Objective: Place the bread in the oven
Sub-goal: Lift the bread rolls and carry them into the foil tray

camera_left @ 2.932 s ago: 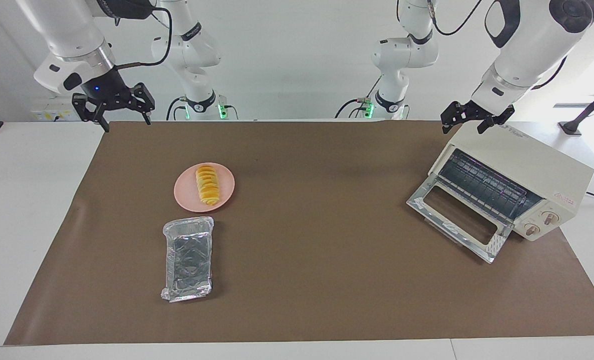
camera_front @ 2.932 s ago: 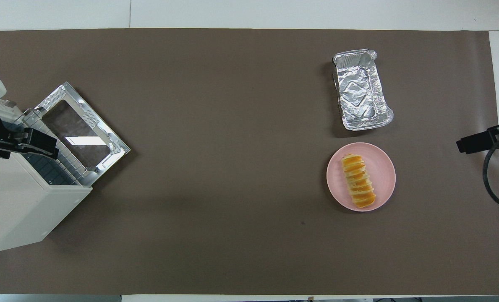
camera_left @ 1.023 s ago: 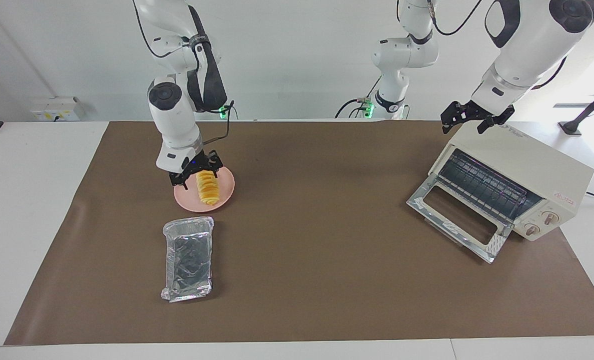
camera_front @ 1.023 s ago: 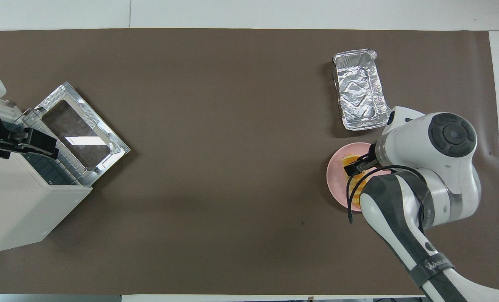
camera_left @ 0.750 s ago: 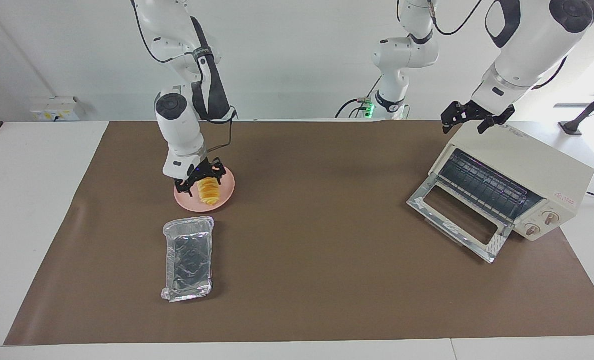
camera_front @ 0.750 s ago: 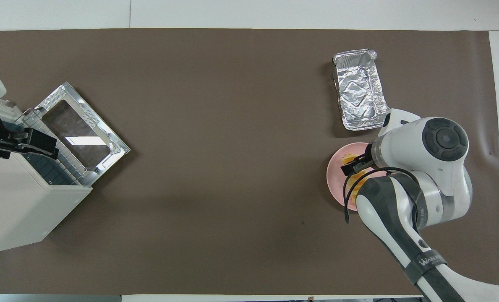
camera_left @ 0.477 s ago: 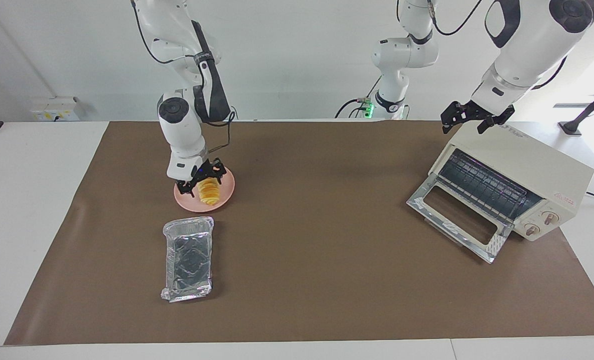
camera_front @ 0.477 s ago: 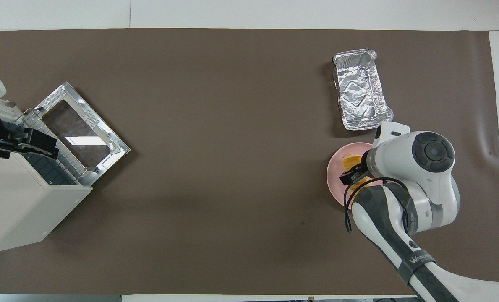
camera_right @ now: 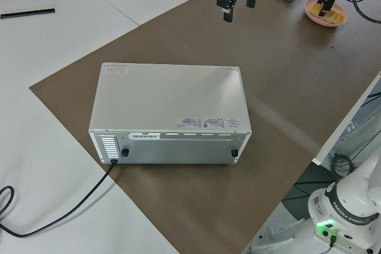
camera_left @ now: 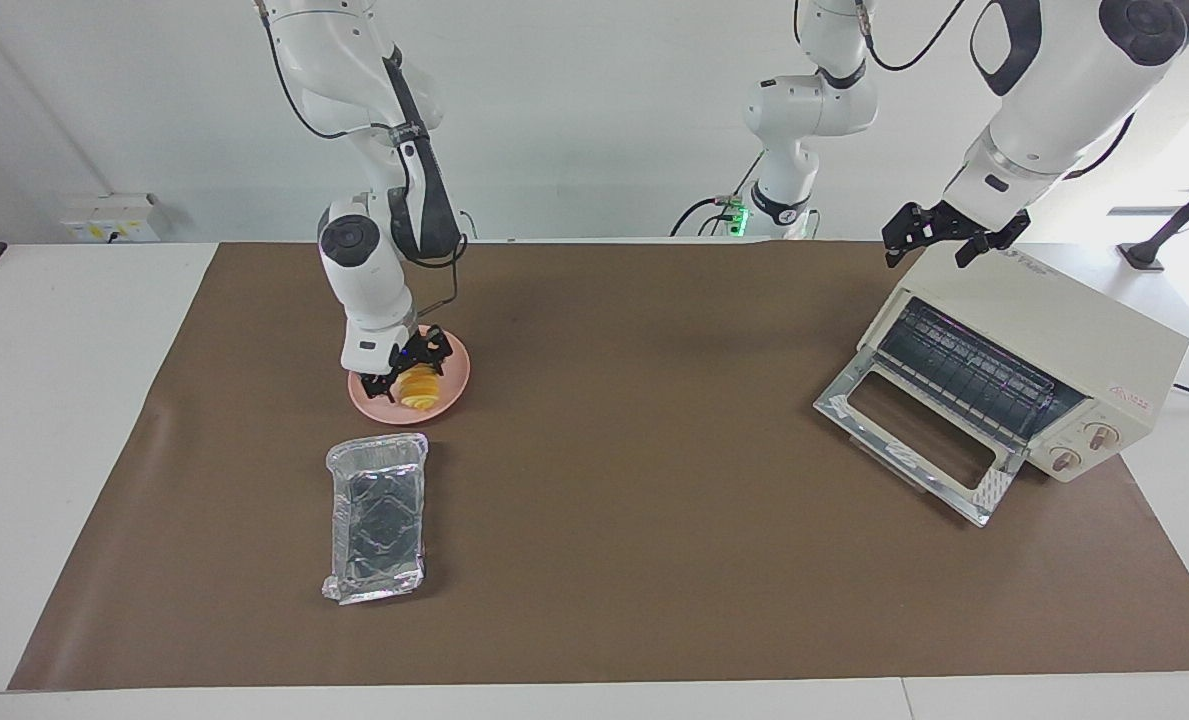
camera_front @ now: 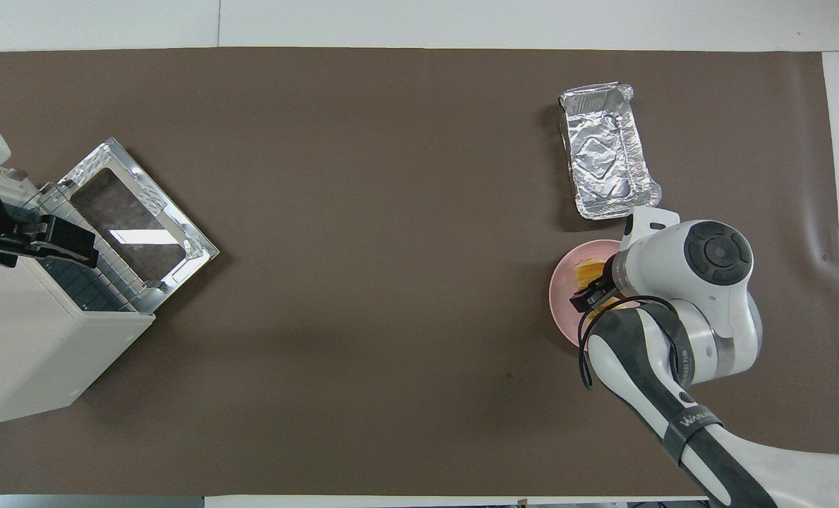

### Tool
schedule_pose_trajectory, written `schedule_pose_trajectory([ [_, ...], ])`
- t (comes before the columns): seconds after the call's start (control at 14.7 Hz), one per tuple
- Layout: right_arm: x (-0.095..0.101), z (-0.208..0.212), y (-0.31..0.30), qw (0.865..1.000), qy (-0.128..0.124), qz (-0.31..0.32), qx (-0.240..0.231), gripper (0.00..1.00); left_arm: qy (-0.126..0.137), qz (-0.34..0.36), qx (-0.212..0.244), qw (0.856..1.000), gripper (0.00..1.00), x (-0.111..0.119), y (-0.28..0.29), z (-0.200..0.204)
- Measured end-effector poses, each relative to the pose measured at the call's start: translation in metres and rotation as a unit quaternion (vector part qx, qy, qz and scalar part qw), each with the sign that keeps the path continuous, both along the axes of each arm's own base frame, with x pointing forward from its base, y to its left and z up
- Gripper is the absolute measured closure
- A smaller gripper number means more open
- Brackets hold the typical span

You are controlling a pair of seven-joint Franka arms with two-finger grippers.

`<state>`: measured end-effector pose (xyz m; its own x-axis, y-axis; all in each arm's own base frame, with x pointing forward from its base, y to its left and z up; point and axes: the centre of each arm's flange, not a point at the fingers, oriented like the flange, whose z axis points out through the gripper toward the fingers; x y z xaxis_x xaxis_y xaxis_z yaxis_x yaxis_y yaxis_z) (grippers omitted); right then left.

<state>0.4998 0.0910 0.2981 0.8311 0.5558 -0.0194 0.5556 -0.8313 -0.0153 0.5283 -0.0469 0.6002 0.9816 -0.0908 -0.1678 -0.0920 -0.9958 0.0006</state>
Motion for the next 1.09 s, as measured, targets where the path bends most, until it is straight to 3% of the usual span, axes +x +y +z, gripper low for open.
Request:
schedule_pose_trajectory([
  [0.14,0.000,0.000,0.000,1.000,0.000,0.000,0.000,0.38,0.000,0.000,0.000,1.000,0.00,0.000,0.000,0.000],
  [0.34,0.001,0.003,0.001,1.000,-0.003,-0.001,0.001,0.63,0.000,0.000,0.000,1.000,0.00,0.000,0.000,0.000],
  [0.61,0.005,0.009,0.002,1.000,-0.007,0.000,0.002,0.78,0.000,0.000,0.000,1.000,0.00,0.000,0.000,0.000],
  [0.75,0.015,0.025,0.003,1.000,0.002,-0.001,0.000,0.86,0.000,0.000,0.000,1.000,0.00,0.000,0.000,0.000],
  [0.95,0.048,0.086,0.002,1.000,0.008,-0.012,0.004,0.86,0.000,0.000,0.000,1.000,0.00,0.000,0.000,0.000],
  [1.09,0.075,0.128,0.003,0.999,-0.013,-0.029,0.023,0.86,0.000,0.000,0.000,1.000,0.00,0.000,0.000,0.000],
])
